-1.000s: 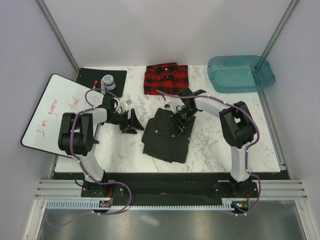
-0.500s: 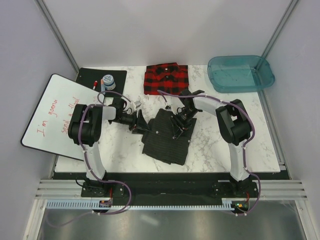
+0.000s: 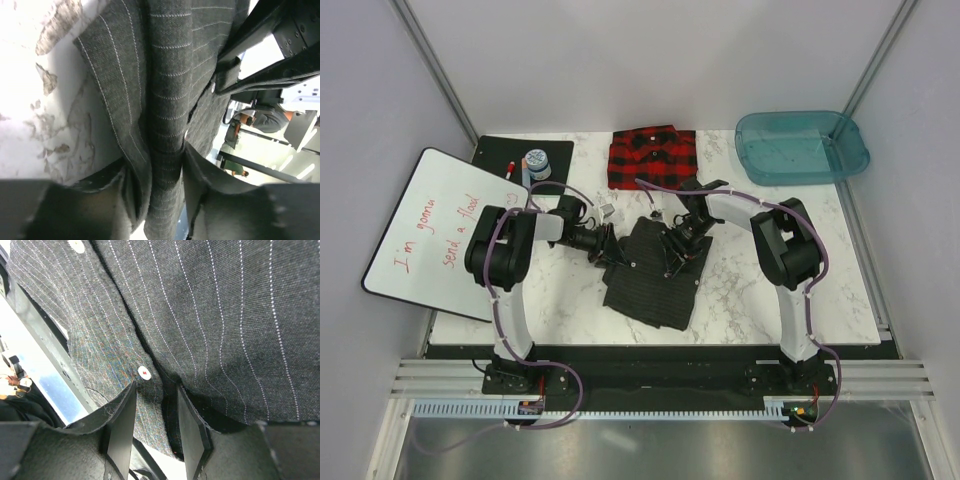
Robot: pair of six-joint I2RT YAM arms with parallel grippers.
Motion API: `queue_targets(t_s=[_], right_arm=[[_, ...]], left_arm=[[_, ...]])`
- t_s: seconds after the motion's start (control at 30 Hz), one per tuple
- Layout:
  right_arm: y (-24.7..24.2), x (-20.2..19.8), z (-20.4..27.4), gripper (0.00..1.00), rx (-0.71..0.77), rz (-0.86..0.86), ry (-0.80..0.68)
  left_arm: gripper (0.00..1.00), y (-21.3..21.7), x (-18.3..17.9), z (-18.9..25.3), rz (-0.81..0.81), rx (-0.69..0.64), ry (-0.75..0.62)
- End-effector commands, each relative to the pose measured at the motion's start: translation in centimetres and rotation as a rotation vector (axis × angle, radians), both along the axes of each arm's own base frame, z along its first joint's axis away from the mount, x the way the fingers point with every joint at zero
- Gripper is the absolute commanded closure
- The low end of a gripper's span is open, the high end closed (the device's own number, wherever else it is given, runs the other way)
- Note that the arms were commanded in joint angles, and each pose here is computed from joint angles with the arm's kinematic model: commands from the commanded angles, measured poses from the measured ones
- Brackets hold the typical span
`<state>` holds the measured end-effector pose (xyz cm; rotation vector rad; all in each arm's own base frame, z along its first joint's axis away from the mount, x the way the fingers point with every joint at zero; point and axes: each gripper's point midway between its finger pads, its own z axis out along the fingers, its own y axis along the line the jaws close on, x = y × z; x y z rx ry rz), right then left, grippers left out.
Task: Fold and stack the long sleeve shirts
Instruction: Fold the shirt
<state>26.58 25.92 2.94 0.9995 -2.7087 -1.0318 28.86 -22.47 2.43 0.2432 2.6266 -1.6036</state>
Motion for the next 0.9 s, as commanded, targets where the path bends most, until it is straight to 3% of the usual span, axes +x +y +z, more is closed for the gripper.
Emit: queue_targets(t_s=[0.0, 0.03, 0.1, 0.13, 0.2, 0.27, 0.4, 0.63, 0.73, 0.87], right_arm=[[1.0, 2.6, -2.7, 0.54, -0.001, 0.011, -0.115], [1.1, 2.6, -2.6, 0.54, 0.003, 0.006, -0.116], [1.5, 2.8, -2.2, 0.53, 0.025, -0.003, -0.119], [1.7, 2.9, -1.8, 0.53, 0.033, -0.006, -0.129], [1.7, 3.2, -0.9, 0.51, 0.049, -0.019, -0.134], [1.1, 3.8, 0.8, 0.48, 0.079, -0.056, -0.147], [-1.2, 5.4, 4.9, 0.35, 0.162, -0.156, -0.163], [-6.7, 6.8, 8.3, 0.31, 0.200, -0.268, -0.168], [-8.1, 6.6, 8.5, 0.31, 0.200, -0.288, -0.161], [-9.2, 6.2, 7.9, 0.31, 0.209, -0.314, -0.127]], left_arm=[[0.60, -0.2, 1.3, -2.3, 0.029, 0.088, -0.027], [0.69, -0.2, 1.6, -2.0, 0.031, 0.083, -0.026], [0.79, -0.2, 2.0, -1.1, 0.031, 0.085, -0.059], [0.90, 0.1, 2.0, -1.0, 0.033, 0.108, -0.058], [0.98, 0.7, 2.3, 0.5, 0.025, 0.129, -0.117], [0.98, 1.5, 2.8, 2.1, 0.026, 0.177, -0.137], [0.98, 3.1, 5.2, 6.9, -0.022, 0.297, -0.329], [0.98, 6.8, 13.1, 19.6, -0.048, 0.605, -0.745], [0.98, 6.2, 13.7, 22.1, -0.133, 0.746, -0.892], [0.98, 2.6, 12.1, 21.6, -0.393, 0.921, -1.090]])
